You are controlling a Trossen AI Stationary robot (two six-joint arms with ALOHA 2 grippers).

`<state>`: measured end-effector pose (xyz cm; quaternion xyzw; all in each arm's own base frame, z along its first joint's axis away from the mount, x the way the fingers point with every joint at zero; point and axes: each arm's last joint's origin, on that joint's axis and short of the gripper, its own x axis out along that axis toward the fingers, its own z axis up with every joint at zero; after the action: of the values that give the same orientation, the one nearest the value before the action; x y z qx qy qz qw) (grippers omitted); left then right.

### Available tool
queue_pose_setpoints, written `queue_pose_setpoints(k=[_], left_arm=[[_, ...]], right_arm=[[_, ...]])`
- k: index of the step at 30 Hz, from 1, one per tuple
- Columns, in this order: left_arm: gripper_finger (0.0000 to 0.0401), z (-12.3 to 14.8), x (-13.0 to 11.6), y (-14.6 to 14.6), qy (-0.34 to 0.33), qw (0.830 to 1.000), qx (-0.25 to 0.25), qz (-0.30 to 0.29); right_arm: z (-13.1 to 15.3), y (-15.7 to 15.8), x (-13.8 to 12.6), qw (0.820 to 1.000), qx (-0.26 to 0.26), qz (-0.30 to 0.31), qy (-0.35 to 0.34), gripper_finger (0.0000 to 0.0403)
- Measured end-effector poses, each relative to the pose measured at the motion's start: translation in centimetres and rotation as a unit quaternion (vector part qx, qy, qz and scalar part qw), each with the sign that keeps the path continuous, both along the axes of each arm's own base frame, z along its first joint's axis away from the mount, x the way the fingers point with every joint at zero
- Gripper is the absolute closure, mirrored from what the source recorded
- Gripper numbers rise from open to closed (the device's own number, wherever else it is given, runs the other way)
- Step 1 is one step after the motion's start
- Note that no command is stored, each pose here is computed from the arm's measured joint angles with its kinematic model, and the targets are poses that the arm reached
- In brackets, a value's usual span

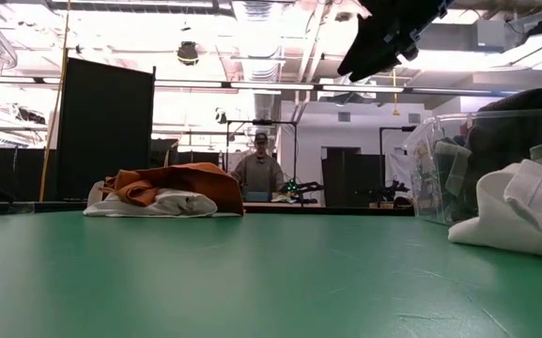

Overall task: Sort towels by color in basket
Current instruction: Put the dark gray microfiber towel into the bottom transparent bin, then put the orange microfiber towel into the top transparent bin

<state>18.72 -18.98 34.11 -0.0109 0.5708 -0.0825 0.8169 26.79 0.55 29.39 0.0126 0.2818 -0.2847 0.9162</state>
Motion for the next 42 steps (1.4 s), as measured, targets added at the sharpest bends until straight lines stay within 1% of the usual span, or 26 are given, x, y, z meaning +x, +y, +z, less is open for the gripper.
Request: queue_pose_setpoints(k=[3, 5, 8, 11, 12, 14, 20, 24, 27, 29, 32, 34, 38, 40, 42], left_arm=[[0.0193, 2.2, -0.6, 0.7, -0.033, 0.998, 0.052, -0.005], [0.0193, 3.1, -0.8, 1.3, -0.06, 0.993, 0.1, -0.007], [0.0193, 3.7, -1.0, 2.3, -0.098, 0.978, 0.187, -0.009], [0.0193, 3.8, -0.8, 3.5, -0.11, 0.958, 0.263, -0.005], [0.0193, 3.8, -0.6, 3.9, -0.111, 0.953, 0.28, -0.001], [0.0193, 4.0, -0.1, 4.8, -0.118, 0.947, 0.3, 0.013], [0.0193, 4.0, 1.4, 8.0, -0.107, 0.936, 0.333, 0.047], [0.0193, 3.3, 1.9, 11.3, -0.112, 0.931, 0.337, 0.086], [0.0193, 2.6, 1.8, 14.1, -0.13, 0.932, 0.317, 0.12], [0.0193, 2.2, 1.6, 16.0, -0.145, 0.937, 0.29, 0.132], [0.0193, 1.3, 1.4, 19.1, -0.171, 0.947, 0.232, 0.144], [0.0193, 0.6, 1.1, 21.3, -0.175, 0.953, 0.193, 0.157], [0.0193, -1.6, 1.0, 25.6, -0.131, 0.961, 0.15, 0.192], [0.0193, -2.8, 1.2, 27.5, -0.1, 0.962, 0.141, 0.21], [0.0193, -3.8, 1.7, 29.0, -0.071, 0.963, 0.144, 0.217]], right_arm=[[-1.0, 0.2, 1.2, 1.0, -0.008, 0.02, 0.017, 0.0152], [-2.0, 0.3, 2.2, 0.999, -0.014, 0.039, 0.032, 0.0152], [-3.7, 0.3, 3.9, 0.997, -0.03, 0.059, 0.049, 0.0152], [-5.2, -0.3, 5.5, 0.995, -0.047, 0.063, 0.057, 0.0152], [-5.6, -0.5, 5.9, 0.995, -0.051, 0.062, 0.058, 0.0152], [-6.3, -1.2, 6.7, 0.995, -0.053, 0.061, 0.051, 0.0152], [-7.5, -3.6, 8.1, 0.997, -0.033, 0.068, 0.026, 0.0152], [-8.2, -4.9, 8.6, 0.997, -0.022, 0.066, 0.016, 0.0152], [-8.9, -5.2, 8.9, 0.997, -0.008, 0.069, 0.019, 0.0152], [-9.5, -5.3, 9.1, 0.997, -0.006, 0.07, 0.024, 0.0152], [-10.3, -5.1, 9.4, 0.997, 0.001, 0.076, 0.034, 0.0152], [-10.8, -5.1, 9.5, 0.996, 0.005, 0.076, 0.039, 0.0152], [-11.4, -4.9, 9.7, 0.996, 0.009, 0.077, 0.043, 0.0152], [-11.5, -4.9, 9.7, 0.996, 0.009, 0.077, 0.046, 0.0152], [-11.4, -4.7, 9.7, 0.996, 0.01, 0.078, 0.042, 0.0152]])
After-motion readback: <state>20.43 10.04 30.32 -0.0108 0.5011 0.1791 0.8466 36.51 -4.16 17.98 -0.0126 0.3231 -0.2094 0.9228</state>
